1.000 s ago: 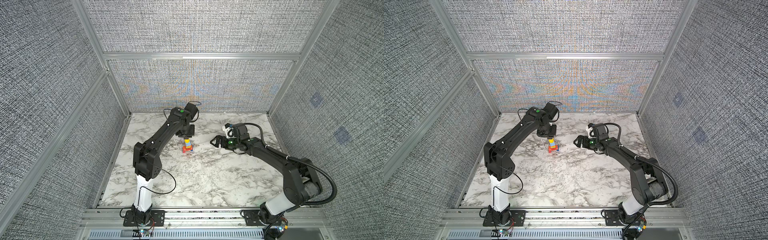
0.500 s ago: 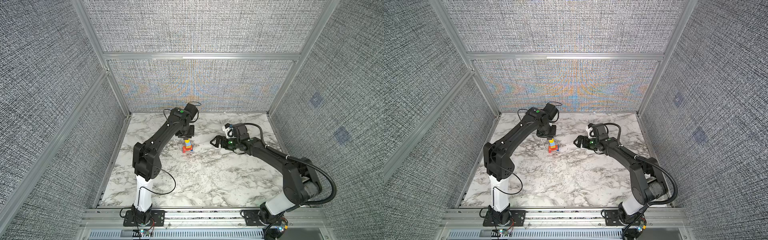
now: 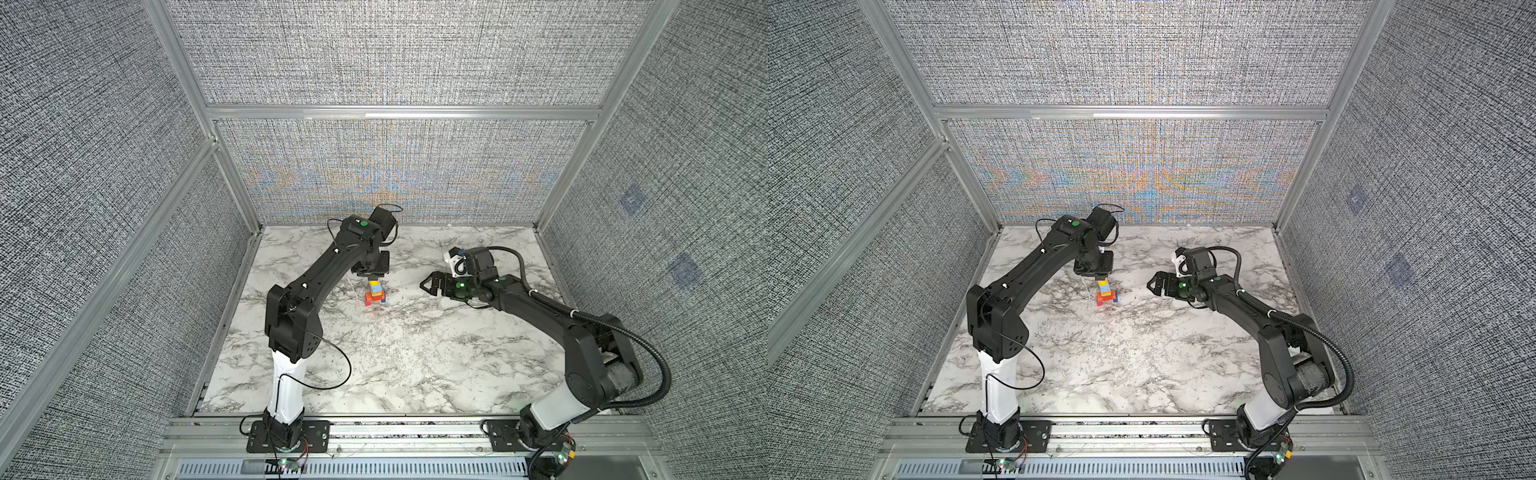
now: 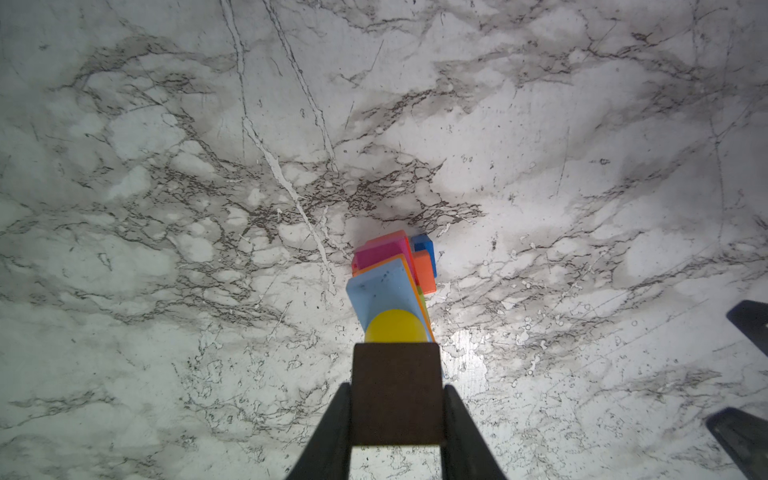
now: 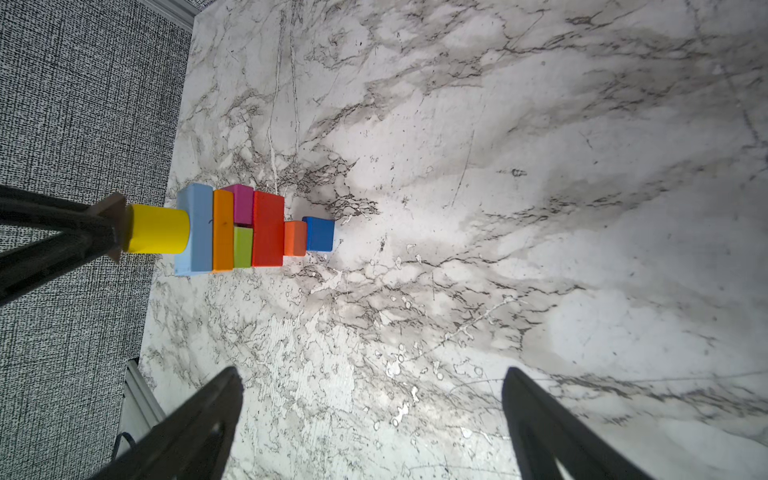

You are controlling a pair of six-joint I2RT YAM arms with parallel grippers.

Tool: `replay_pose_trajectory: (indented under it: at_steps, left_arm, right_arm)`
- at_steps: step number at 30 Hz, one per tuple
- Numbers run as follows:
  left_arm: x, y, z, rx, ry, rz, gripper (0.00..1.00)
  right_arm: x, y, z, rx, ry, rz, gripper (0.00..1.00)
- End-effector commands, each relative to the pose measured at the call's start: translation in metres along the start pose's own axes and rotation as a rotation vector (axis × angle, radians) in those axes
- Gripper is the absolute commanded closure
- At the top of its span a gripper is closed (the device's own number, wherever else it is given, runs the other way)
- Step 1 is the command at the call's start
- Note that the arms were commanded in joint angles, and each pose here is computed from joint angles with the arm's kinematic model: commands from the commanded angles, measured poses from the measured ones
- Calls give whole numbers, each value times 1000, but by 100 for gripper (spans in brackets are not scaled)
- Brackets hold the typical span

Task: Build the wood block tower
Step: 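Lower the dark brown block onto the yellow cylinder with the left gripper, then open the left gripper and raise it off the dark brown block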

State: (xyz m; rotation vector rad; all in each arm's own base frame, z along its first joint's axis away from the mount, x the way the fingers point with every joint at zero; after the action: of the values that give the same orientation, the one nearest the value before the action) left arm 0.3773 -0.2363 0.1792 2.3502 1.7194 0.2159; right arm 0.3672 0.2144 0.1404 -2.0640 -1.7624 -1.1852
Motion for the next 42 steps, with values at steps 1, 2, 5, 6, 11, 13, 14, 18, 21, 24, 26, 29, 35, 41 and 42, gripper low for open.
replay_pose_trajectory:
  at_steps: [1,2,5,6,11,13,14,18,21,24,26,29,35,41,42]
  left_arm:
    - [-2,3,-1,-10,-2,-2,71]
    - [-1,3,-1,-13,1,-1,71]
    - [0,3,-2,-12,10,-1,69]
    - [1,3,-2,-14,13,0,69]
    - [3,4,-4,-16,29,1,61]
    - [4,5,-4,-17,38,2,59]
    - [5,5,-5,-19,42,0,58]
    - [6,5,-3,-10,48,2,57]
    - [7,6,-5,-16,52,-1,56]
    - [7,8,-8,-24,55,6,49]
    - [9,9,-14,-40,60,9,43]
    - [13,11,-23,-74,75,5,27]
    - [20,11,-38,-100,108,-5,1]
    - [34,-2,-86,-199,126,-32,1]
    - [40,-6,-93,-219,142,-50,1]
  right_arm:
    - [-1,2,1,-7,-4,-14,1]
    - [-1,1,1,-6,-5,-14,1]
    - [-2,1,2,-5,-5,-13,1]
    - [-1,2,2,-6,-4,-13,1]
    - [-1,2,2,-7,-4,-14,1]
    - [-1,2,2,-6,-5,-13,1]
    - [-1,2,2,-7,-4,-15,1]
    - [-1,2,2,-6,-4,-14,1]
    - [-1,2,2,-5,-3,-15,1]
    - [-1,2,2,-6,-3,-15,1]
    - [-1,2,1,-7,-3,-15,1]
    - [2,3,-2,-17,0,-21,1]
    - [10,7,-13,-32,10,-23,1]
    - [27,9,-46,-87,1,-57,1]
    - [29,8,-52,-89,-5,-64,1]
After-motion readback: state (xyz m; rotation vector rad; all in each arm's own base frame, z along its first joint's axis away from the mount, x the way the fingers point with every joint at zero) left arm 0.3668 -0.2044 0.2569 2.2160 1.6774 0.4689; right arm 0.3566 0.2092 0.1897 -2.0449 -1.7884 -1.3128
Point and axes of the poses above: each gripper's point midway between its finger pads, its own z axis out along the fingers, its own x axis along the line the jaws close on, y = z × x, the point moved 1 cm from there along -z, back along the fingers, and after that the axes turned 12 degrees about z, right-handed, at the moved point
